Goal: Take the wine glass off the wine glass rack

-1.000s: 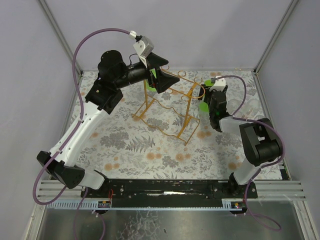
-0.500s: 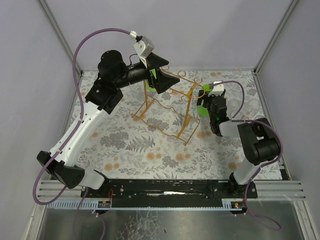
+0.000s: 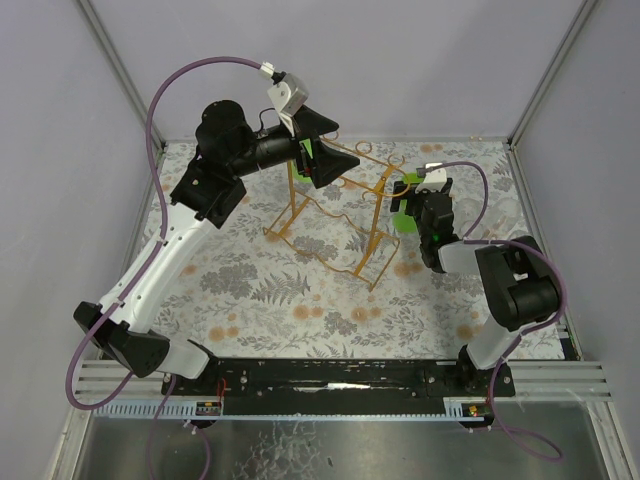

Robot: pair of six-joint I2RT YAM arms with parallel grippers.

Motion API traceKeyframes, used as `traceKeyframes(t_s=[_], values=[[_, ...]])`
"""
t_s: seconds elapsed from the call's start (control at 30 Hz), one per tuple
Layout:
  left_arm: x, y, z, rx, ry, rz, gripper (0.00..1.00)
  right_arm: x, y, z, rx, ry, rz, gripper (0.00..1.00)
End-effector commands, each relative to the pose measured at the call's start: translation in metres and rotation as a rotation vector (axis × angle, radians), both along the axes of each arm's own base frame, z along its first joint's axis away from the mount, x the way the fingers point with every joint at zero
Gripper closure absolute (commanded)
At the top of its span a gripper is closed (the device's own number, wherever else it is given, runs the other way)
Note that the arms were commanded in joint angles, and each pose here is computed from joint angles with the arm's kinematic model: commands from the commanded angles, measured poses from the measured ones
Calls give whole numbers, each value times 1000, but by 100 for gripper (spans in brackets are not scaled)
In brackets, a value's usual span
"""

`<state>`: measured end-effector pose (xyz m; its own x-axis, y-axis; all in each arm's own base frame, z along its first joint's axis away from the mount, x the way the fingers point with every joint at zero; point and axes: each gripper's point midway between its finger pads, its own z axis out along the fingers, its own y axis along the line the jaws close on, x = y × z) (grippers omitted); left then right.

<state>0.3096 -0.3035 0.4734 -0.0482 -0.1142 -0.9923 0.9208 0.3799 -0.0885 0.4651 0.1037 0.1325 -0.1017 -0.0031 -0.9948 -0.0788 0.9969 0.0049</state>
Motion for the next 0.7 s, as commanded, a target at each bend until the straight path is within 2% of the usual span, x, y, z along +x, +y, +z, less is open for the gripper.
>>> traceKeyframes(t_s=[0.0, 0.37, 0.53, 0.67], values=[[-1, 1, 2, -10, 4, -10, 5, 5, 5, 57, 25, -137, 11, 1], [-1, -1, 7, -30, 6, -18, 5, -14, 1, 126, 35, -227, 24, 1], [0, 1, 14, -52, 9, -5, 5, -17, -15, 149, 10, -222, -48, 1], [2, 5, 22, -66, 2, 27, 5, -2, -48, 171, -10, -201, -139, 1]])
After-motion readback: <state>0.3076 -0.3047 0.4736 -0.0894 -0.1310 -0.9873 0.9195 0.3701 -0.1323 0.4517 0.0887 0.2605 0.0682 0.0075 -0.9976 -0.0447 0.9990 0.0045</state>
